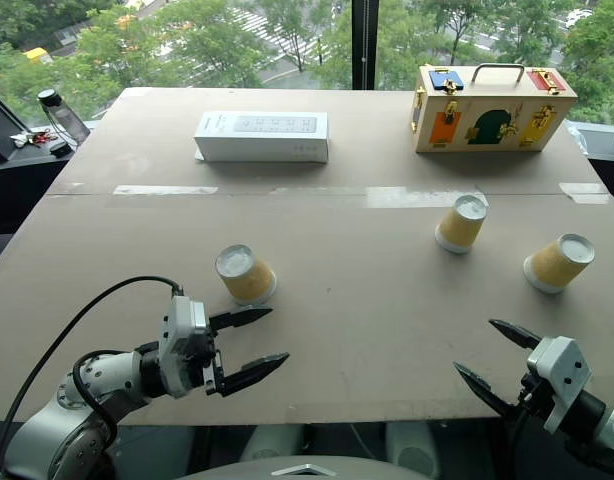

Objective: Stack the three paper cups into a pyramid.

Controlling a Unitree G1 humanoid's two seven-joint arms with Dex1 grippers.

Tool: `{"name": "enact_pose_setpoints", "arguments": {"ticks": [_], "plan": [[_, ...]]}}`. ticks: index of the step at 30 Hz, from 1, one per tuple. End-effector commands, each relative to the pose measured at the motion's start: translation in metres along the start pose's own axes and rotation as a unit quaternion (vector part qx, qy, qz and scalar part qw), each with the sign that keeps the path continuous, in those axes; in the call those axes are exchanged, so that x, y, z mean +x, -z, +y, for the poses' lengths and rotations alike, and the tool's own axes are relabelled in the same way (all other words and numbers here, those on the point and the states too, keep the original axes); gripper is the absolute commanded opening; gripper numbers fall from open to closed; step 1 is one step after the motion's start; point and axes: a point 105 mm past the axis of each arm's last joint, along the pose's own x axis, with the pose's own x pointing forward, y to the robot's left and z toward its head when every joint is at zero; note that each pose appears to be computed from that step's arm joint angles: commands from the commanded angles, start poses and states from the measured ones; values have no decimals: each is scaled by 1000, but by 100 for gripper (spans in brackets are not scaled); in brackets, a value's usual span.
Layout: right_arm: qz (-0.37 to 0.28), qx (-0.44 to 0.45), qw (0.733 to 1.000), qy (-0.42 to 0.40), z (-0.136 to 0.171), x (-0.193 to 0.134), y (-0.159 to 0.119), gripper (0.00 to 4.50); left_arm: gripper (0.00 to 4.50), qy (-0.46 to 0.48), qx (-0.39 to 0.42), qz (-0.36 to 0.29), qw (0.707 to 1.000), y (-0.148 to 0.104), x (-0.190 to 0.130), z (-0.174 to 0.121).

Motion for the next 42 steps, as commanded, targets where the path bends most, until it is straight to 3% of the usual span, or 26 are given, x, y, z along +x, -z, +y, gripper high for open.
{"name": "enact_pose_setpoints", "arguments": {"ticks": [1,6,9,14,24,31,32,37,42], "plan": [[-37,-12,999,-4,1,10,-17,445,450,-1,8,-27,1000,-10,1,-1],[-124,-8,991,-42,11,32,-56,445,450,-43,-27,-71,996,-19,-16,9],[-167,-20,978,-123,36,38,-84,445,450,-104,-47,-74,991,-9,-41,20],[-177,-26,967,-183,54,40,-99,445,450,-185,-46,-44,981,14,-66,34],[-171,-33,966,-189,53,42,-99,445,450,-194,20,-51,980,-19,-34,75],[-166,-40,972,-158,51,41,-94,445,450,-178,40,-45,982,-13,-16,93],[-167,-40,973,-153,51,41,-94,450,396,-176,41,-45,982,-10,-15,95],[-166,-38,977,-126,52,37,-91,450,210,-152,61,-59,985,-12,-9,103],[-163,-40,981,-98,51,37,-87,450,210,-112,69,-64,989,-19,7,116]]}}
